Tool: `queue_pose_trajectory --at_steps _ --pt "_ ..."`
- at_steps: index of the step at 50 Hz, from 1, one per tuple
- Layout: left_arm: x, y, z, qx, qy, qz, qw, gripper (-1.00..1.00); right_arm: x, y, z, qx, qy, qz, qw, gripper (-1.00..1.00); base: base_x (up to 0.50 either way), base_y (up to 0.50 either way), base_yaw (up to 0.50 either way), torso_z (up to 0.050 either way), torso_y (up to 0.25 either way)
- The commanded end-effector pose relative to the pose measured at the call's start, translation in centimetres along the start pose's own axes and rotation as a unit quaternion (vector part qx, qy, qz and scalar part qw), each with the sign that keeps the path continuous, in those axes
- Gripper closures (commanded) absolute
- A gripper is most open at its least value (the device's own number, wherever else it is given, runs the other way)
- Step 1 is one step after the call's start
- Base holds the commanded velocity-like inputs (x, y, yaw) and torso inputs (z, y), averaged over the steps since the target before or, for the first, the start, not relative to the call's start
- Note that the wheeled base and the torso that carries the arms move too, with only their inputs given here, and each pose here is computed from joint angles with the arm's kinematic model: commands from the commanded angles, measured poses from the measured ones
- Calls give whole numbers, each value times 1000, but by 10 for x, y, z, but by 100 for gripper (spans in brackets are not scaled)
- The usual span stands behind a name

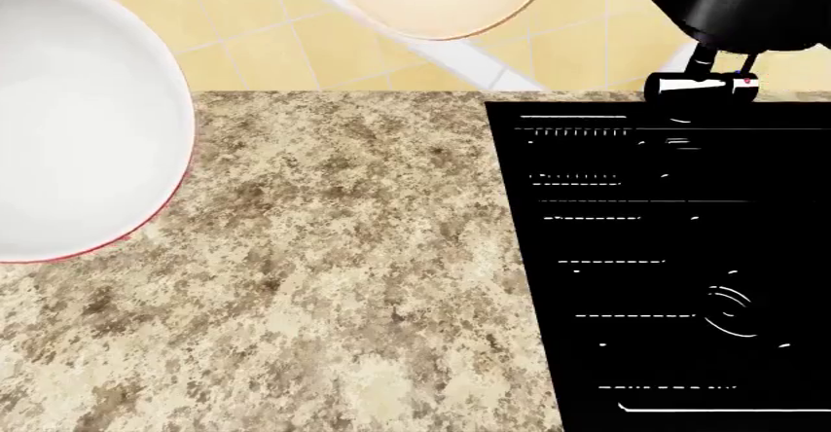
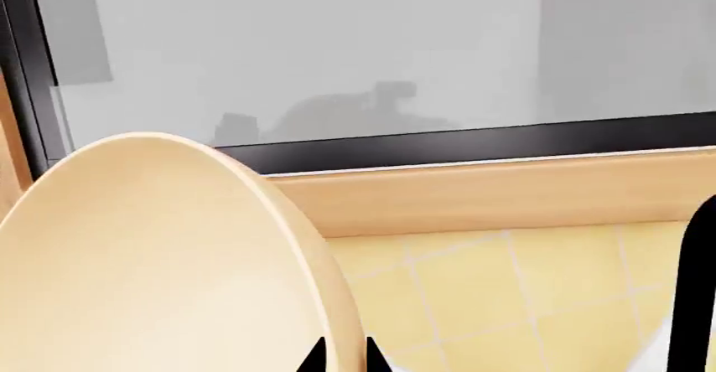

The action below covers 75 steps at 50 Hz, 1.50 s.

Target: Stack the bowls in the sink.

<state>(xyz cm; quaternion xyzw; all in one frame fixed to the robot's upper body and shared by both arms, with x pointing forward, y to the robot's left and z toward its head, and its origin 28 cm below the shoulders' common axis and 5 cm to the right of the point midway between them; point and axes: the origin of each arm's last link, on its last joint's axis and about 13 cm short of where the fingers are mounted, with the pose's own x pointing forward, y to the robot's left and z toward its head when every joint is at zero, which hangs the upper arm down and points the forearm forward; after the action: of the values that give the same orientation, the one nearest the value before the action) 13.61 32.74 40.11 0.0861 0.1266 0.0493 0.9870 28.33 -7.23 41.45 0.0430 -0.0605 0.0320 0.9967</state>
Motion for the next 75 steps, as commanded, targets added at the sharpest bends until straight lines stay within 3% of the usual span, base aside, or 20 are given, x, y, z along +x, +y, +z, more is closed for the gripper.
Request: queue_pose_trajectory --at_steps 1,10,25,60,75 --pt "-8 3 3 -2 -38 13 999 100 -52 -20 3 -35 -54 -24 998 100 0 0 0 0 10" --pt "-7 1 3 -3 -49 13 999 100 -80 -35 -8 -66 -50 -45 996 100 0 0 0 1 0" --pt "-9 4 6 -11 -69 24 997 100 -101 -45 -2 -57 -57 -60 995 100 -455 -103 0 0 1" --pt "-10 3 9 -15 -75 26 997 100 -129 -63 1 -35 -73 -72 994 100 -142 -461 0 1 0" --pt "-11 5 10 -17 -77 28 996 100 -137 -77 3 -30 -82 -119 989 100 -232 -442 0 0 0"
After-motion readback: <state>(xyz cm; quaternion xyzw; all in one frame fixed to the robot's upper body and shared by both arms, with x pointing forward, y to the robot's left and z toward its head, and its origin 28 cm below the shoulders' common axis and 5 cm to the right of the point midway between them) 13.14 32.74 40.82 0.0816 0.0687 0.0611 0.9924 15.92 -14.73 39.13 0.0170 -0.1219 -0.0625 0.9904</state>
